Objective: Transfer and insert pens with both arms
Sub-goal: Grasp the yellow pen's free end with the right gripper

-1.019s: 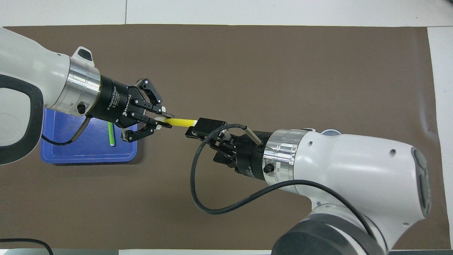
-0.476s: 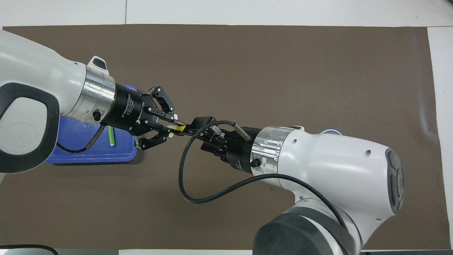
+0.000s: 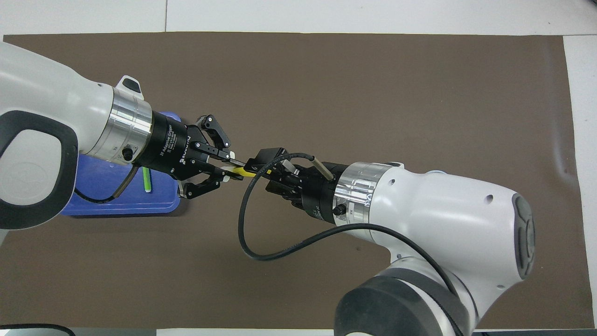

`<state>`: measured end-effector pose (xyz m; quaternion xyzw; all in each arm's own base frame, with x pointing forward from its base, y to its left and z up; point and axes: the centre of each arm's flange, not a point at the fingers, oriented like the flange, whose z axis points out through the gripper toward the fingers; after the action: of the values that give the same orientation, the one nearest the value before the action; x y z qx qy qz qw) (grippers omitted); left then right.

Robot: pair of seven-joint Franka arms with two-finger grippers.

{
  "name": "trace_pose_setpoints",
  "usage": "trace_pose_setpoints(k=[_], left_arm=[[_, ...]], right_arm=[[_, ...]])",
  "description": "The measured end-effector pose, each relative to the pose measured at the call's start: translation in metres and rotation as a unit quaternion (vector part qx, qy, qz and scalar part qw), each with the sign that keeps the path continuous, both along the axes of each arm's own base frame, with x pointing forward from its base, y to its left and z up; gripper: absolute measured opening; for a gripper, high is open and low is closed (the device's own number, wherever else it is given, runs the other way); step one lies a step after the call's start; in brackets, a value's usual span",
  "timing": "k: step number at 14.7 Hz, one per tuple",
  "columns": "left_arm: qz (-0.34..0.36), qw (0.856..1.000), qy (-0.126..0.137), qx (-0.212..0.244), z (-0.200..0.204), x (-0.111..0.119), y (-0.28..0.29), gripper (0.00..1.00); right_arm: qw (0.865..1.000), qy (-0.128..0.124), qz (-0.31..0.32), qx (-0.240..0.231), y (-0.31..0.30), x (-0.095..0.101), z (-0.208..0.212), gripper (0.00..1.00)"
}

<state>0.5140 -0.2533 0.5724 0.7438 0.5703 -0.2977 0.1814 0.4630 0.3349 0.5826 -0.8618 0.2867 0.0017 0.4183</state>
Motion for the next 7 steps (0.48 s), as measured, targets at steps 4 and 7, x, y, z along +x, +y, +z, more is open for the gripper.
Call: trace_pose_setpoints(k=[4, 7], left_arm=[[0.000, 1.000, 0.001, 0.000, -0.0004, -0.0001, -0.0001, 0.17], [0.000, 1.000, 0.001, 0.000, -0.0004, -0.0001, 0.0000, 0.17]], right_arm=[[1.000, 0.000, 0.000, 0.000, -0.0001, 0.0001, 0.0002, 0.30], [1.000, 0.000, 0.000, 0.000, -0.0001, 0.0002, 0.0004, 0.30]])
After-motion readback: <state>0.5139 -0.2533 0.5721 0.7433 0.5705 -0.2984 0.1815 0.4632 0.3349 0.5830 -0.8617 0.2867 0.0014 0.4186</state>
